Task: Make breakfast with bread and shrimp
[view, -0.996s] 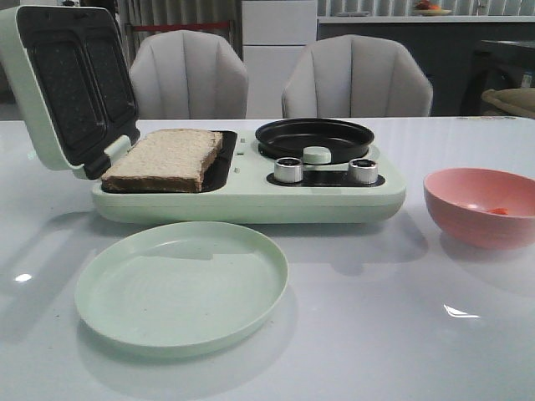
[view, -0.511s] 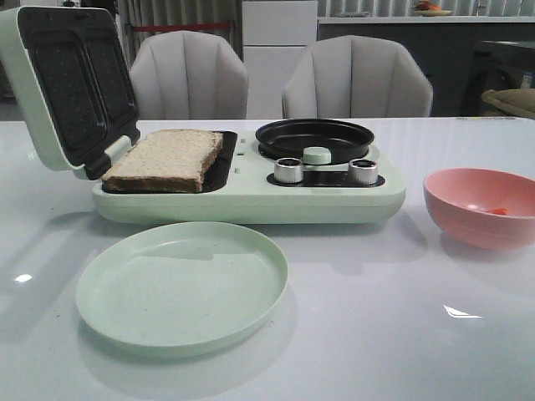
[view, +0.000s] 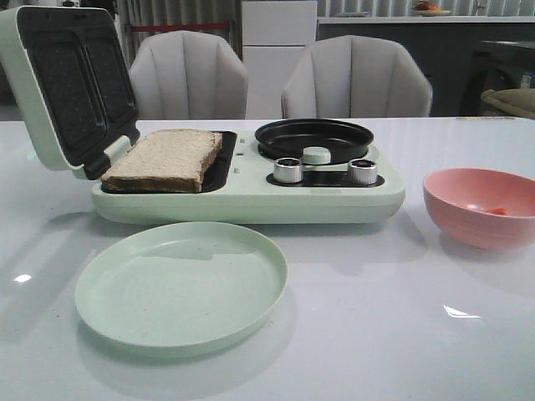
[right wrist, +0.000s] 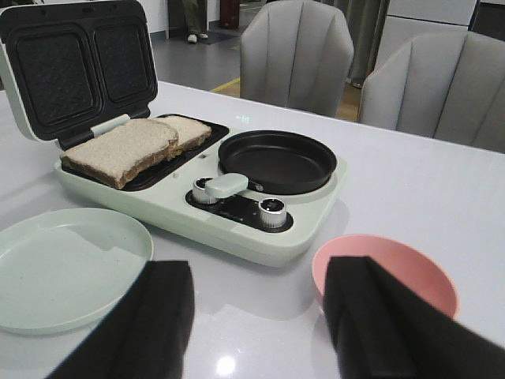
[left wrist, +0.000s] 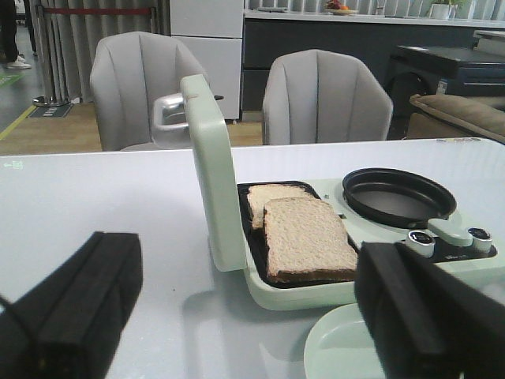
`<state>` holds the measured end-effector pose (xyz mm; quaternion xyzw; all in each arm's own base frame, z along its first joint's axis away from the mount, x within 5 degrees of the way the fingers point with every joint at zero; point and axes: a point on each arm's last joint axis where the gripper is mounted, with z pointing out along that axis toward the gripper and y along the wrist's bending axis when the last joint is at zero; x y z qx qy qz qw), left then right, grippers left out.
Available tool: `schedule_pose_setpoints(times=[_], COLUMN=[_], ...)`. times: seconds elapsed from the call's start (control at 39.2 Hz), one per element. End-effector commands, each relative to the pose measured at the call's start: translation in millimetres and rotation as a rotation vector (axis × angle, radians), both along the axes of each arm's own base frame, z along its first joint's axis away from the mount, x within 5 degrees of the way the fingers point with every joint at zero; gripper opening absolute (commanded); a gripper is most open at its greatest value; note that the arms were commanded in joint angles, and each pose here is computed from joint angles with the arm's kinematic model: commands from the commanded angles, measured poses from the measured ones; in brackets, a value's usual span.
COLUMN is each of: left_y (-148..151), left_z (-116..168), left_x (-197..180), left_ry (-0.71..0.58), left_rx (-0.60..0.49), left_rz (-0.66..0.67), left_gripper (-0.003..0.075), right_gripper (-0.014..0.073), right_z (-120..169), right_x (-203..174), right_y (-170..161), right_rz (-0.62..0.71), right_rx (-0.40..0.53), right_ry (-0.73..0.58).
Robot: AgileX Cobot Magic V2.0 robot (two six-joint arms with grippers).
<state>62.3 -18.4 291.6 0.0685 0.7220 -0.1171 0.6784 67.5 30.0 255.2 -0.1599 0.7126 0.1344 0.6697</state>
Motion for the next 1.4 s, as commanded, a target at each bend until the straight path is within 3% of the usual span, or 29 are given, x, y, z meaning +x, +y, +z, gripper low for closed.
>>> schedule_pose_setpoints(times=[0.0,0.94,1.38], left_y=[1.3,1.3,0.1], left_z=[16.0,16.0,16.9], left_x=[-0.1,-0.1,1.2], left_ry=[-0.094,-0.094,-0.077], left_rx=[-0.040,-0.040,-0.106], left_rz=[0.014,0.014,0.004], left_gripper=[0.0604,0.0604,0.0604], right_gripper=[0.0470,0.0470,0.0470], right_z=[18.9,18.8,18.8], right_x=[-0.5,-0.5,-0.5], right_y=[0.3,0.3,0.3], right_rz=[0.006,0.006,0.005], right_rx=[0.051,0.050,0.050], right_ry=[-0.128,-0.127,-0.127])
